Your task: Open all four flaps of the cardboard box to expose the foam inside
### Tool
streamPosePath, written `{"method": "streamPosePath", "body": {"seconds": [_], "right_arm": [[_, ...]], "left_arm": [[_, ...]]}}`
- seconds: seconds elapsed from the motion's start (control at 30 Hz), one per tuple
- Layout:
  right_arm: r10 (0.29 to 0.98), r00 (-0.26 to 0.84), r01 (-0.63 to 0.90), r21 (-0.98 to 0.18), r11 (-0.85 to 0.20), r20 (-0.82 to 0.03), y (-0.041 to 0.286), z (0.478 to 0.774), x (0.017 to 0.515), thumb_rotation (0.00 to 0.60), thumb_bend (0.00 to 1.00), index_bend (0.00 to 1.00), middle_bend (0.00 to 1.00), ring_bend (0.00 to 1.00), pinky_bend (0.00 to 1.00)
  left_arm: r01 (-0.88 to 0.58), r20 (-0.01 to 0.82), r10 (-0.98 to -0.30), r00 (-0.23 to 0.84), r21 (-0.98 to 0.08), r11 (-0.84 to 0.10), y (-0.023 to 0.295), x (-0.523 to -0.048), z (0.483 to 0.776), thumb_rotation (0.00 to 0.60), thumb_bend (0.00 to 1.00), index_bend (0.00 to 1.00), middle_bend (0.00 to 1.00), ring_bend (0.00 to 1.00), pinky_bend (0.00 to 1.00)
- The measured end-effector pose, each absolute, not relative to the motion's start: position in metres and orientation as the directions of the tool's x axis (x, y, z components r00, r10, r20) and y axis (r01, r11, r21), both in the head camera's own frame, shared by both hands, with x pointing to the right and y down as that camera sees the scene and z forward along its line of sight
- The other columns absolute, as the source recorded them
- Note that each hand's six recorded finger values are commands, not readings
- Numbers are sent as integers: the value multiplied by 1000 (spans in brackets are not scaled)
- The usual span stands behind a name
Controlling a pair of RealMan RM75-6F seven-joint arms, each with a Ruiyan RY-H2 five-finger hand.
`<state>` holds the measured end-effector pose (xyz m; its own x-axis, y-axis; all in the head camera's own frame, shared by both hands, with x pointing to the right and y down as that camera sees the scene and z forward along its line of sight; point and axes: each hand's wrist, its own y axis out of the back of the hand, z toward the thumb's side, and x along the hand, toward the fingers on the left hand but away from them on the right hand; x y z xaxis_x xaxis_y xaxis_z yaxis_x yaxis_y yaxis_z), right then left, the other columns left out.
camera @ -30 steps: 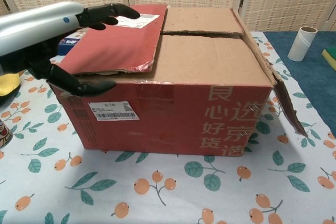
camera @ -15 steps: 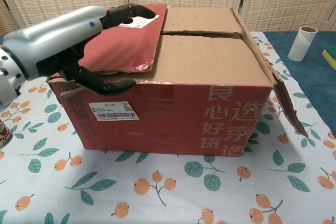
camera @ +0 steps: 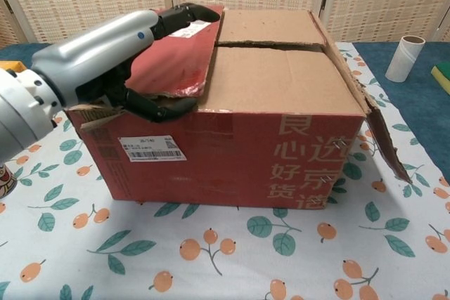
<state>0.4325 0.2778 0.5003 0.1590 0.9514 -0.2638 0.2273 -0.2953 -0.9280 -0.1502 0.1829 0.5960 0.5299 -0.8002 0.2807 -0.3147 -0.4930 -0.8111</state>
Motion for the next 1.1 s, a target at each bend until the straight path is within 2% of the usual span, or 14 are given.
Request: {"method": "streamPosePath", "body": {"seconds": [0.43, 0.8, 1.1], "right_arm": [[952, 162, 228, -929, -291, -258, 280, 499, 432, 600, 430, 0, 0, 0, 0], [947, 169, 232, -923, -307, -272, 280, 500, 430, 600, 429, 0, 0, 0, 0], [946, 169, 234, -921, -312, -277, 281, 500, 431, 600, 430, 0, 0, 0, 0]], "left_arm": [[-274, 281, -811, 513, -842, -465, 176, -152, 598, 600, 383, 0, 0, 0, 11], [-265, 153, -827, 541, -902, -340, 176, -148, 574, 600, 386, 0, 0, 0, 6], [-222, 56, -866, 497, -956, -190, 163, -160, 551, 600, 403, 0, 0, 0, 0]]}}
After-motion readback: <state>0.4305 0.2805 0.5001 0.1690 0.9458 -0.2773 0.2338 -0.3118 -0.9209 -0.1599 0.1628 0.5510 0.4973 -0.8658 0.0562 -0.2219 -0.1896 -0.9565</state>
